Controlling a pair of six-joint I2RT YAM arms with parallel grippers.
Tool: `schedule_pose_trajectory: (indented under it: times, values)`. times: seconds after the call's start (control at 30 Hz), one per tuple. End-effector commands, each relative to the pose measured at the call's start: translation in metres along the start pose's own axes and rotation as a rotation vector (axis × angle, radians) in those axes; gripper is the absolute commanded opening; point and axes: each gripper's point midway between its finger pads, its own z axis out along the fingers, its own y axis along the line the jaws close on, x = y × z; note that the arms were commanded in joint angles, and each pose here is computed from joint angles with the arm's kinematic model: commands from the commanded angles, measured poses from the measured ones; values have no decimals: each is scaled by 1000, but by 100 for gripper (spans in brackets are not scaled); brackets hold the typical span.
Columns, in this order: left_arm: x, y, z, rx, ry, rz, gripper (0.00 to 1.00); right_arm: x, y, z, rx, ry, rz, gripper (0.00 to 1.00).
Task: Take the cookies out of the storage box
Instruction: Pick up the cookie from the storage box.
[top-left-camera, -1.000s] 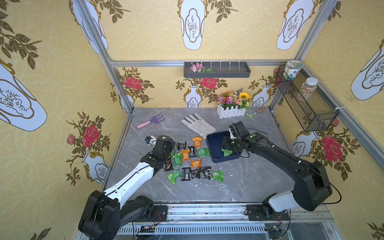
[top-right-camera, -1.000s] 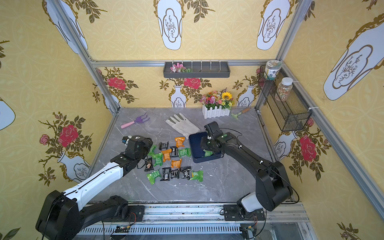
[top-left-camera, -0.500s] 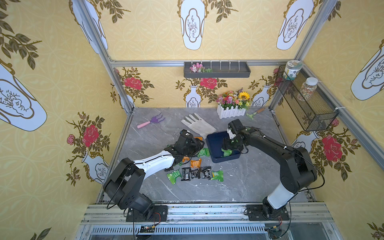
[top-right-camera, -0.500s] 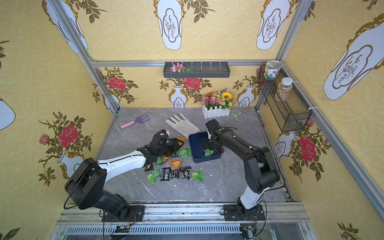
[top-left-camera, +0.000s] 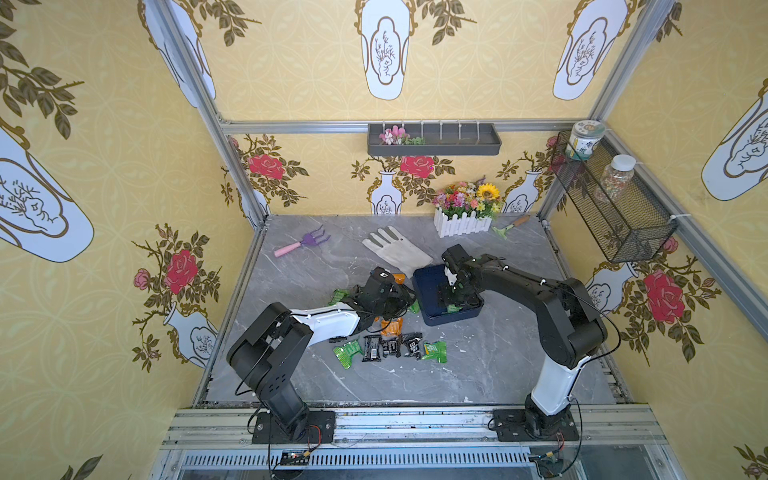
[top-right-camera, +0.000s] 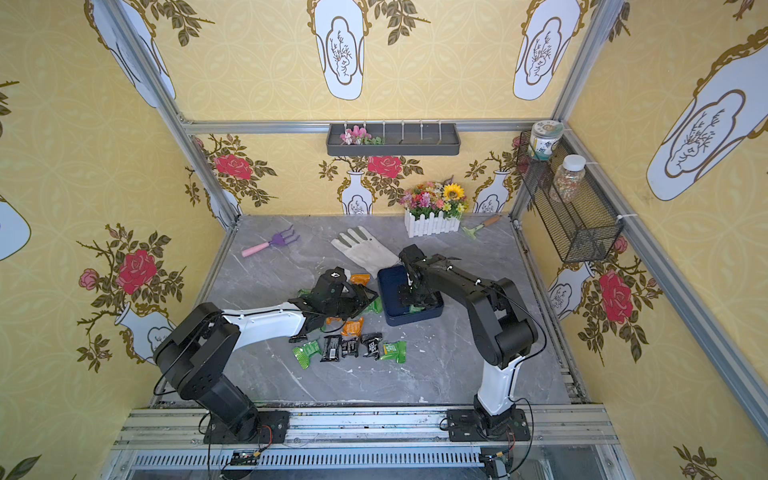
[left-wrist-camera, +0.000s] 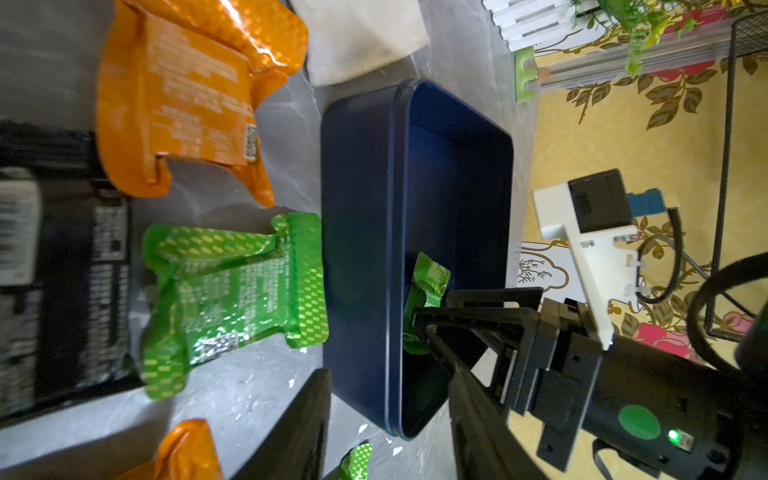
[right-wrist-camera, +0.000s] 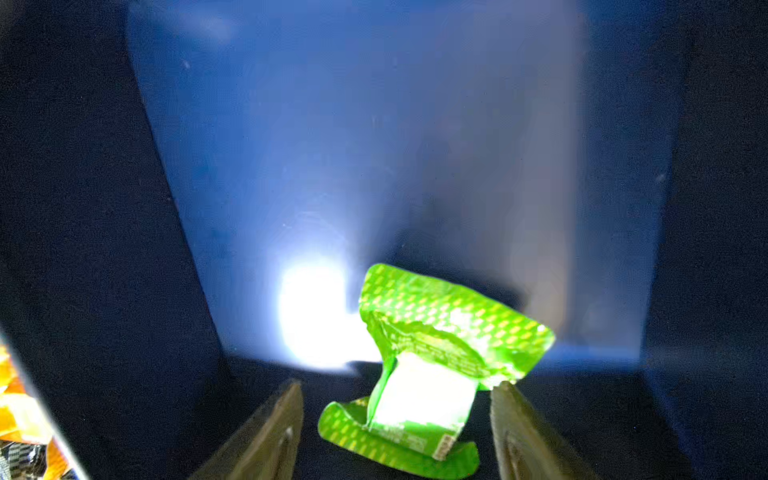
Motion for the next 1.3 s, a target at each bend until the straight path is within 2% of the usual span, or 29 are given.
schedule_pose_trajectory:
  times: [0.0,0.17,0.33,0.97,1.17,1.27]
  values:
    - [3,-6,4,24,9,-14,50,5,-5,8,40,15,9,78]
    - [4,0,9,4,4,-35,50,7,-5,27,47,49,15,77]
    - [4,4,10,-10,-9,-61,50,6,-7,30,65,43,19,67]
    - [-2,0,0,-5,-46,-57,49,-23,-7,-13,129,-75,-25,18]
    - [-10,-1,-10,-4,-99,-63,48,-29,4,-39,114,-126,-44,16]
    - [-17,2,-22,-3,-161,-98,49,-31,17,-60,94,-177,-60,15]
